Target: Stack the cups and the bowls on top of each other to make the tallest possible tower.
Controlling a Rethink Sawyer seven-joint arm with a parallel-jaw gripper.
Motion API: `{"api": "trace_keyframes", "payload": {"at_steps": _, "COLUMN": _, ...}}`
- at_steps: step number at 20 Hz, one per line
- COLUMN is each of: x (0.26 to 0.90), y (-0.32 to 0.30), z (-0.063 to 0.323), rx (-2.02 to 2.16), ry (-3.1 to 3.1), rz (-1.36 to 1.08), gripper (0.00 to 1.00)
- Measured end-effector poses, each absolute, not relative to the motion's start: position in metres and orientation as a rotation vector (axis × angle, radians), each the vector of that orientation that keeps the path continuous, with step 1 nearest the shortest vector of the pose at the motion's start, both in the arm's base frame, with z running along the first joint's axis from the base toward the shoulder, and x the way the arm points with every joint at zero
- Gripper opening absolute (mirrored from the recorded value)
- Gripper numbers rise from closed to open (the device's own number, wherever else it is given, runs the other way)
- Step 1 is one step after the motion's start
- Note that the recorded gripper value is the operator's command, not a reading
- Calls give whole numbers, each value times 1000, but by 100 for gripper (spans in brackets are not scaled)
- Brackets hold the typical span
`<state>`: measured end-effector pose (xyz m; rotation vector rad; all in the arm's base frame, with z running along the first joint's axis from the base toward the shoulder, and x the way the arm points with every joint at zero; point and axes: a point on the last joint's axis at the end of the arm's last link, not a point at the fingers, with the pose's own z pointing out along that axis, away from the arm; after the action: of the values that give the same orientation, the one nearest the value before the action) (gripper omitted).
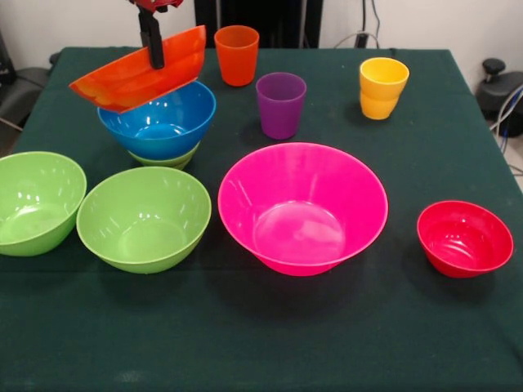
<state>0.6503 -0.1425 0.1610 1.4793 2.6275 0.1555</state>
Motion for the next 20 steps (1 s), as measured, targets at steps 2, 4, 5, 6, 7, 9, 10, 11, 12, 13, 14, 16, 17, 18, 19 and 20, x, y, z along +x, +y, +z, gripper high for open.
{"api": "trace_keyframes", "payload": {"at_steps": 2, "x": 650, "y": -142, "z": 161, "rx": 1478, "ry": 2628, "rz": 154, "gripper": 0}}
{"api": "trace_keyframes", "payload": {"at_steps": 4, "x": 650, "y": -142, "z": 161, "rx": 1476, "ry": 2629, "rz": 153, "gripper": 0}}
{"api": "trace_keyframes", "payload": {"at_steps": 5, "x": 650, "y": -142, "z": 161, "rx": 1475, "ry": 2629, "rz": 153, "gripper": 0}}
{"api": "trace_keyframes", "payload": {"at_steps": 6, "x": 650, "y": -142, "z": 161, "rx": 1474, "ry": 2630, "rz": 152, "gripper": 0}}
{"api": "trace_keyframes", "payload": {"at_steps": 7, "x": 650, "y": -142, "z": 161, "rx": 1474, "ry": 2630, "rz": 152, "gripper": 0}}
{"api": "trace_keyframes", "payload": {"at_steps": 9, "x": 650, "y": -142, "z": 160, "rx": 1472, "ry": 2631, "rz": 151, "gripper": 0}}
{"api": "trace_keyframes", "payload": {"at_steps": 10, "x": 650, "y": -142, "z": 160, "rx": 1472, "ry": 2631, "rz": 151, "gripper": 0}}
{"api": "trace_keyframes", "payload": {"at_steps": 11, "x": 650, "y": -142, "z": 160, "rx": 1471, "ry": 2631, "rz": 151, "gripper": 0}}
{"api": "trace_keyframes", "payload": {"at_steps": 12, "x": 650, "y": -142, "z": 160, "rx": 1471, "ry": 2631, "rz": 150, "gripper": 0}}
{"api": "trace_keyframes", "payload": {"at_steps": 13, "x": 650, "y": -142, "z": 160, "rx": 1471, "ry": 2631, "rz": 150, "gripper": 0}}
{"api": "trace_keyframes", "payload": {"at_steps": 14, "x": 650, "y": -142, "z": 160, "rx": 1471, "ry": 2631, "rz": 150, "gripper": 0}}
{"api": "trace_keyframes", "payload": {"at_steps": 16, "x": 650, "y": -142, "z": 160, "rx": 1469, "ry": 2632, "rz": 148, "gripper": 0}}
{"api": "trace_keyframes", "payload": {"at_steps": 17, "x": 650, "y": -142, "z": 160, "rx": 1469, "ry": 2632, "rz": 148, "gripper": 0}}
{"api": "trace_keyframes", "payload": {"at_steps": 18, "x": 650, "y": -142, "z": 160, "rx": 1468, "ry": 2632, "rz": 148, "gripper": 0}}
{"api": "trace_keyframes", "payload": {"at_steps": 19, "x": 650, "y": -142, "z": 160, "rx": 1467, "ry": 2633, "rz": 147, "gripper": 0}}
{"api": "trace_keyframes", "payload": {"at_steps": 20, "x": 650, "y": -141, "z": 160, "rx": 1466, "ry": 2633, "rz": 147, "gripper": 0}}
